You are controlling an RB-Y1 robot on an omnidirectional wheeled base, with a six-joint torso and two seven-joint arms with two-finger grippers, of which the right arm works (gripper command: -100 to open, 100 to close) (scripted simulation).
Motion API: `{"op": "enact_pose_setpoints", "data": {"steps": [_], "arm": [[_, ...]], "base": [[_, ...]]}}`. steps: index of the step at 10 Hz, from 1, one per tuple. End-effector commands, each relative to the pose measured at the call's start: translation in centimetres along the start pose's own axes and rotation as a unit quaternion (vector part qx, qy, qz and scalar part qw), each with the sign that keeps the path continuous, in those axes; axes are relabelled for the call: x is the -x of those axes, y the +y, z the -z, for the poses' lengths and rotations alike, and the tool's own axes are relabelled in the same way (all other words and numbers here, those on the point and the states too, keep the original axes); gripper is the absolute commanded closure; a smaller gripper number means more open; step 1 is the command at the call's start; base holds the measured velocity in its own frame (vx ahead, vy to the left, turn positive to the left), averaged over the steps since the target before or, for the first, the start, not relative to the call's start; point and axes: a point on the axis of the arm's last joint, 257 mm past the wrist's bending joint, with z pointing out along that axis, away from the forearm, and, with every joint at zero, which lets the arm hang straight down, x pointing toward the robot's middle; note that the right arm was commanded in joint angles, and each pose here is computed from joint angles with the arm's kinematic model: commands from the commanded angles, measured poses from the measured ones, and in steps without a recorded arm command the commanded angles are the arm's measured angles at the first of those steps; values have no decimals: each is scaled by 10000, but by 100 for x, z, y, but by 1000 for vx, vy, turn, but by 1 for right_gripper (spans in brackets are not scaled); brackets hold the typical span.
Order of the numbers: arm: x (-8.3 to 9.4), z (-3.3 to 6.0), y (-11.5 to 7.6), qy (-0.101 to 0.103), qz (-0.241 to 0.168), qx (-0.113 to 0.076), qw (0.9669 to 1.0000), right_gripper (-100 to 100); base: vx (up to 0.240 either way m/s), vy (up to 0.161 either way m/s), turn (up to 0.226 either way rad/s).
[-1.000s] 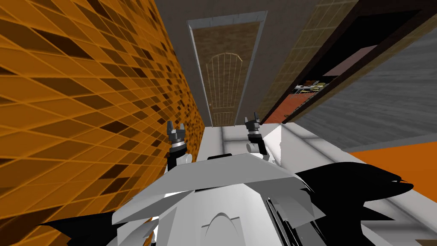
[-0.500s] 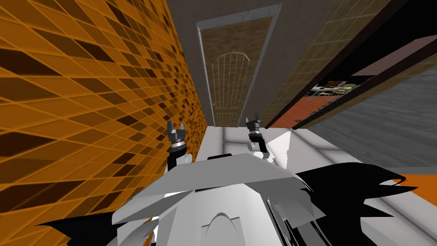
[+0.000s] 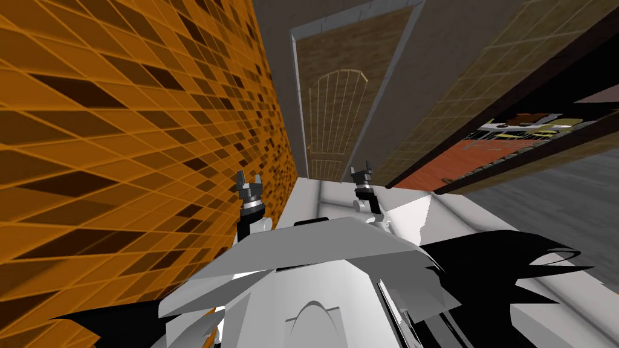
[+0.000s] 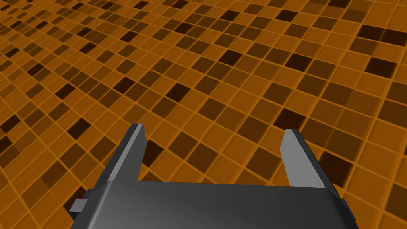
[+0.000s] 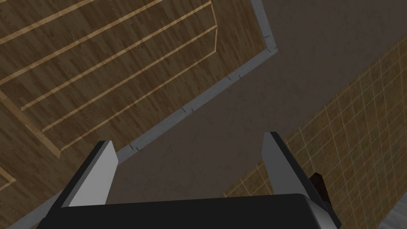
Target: Pull the door open
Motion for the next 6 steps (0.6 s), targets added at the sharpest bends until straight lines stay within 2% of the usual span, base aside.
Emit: {"op": "enact_pose_setpoints", "data": {"steps": [1,3,6], "arm": [[138,-14,-35,-110,-131,-5,9999,-100],[232,-23,-48,-183,-210,-3,9996,-100],[520,-44,-71,-412,-445,26,9982,-100]], "base": [[19,-55,259],[19,-34,134],[23,-37,237]]}}
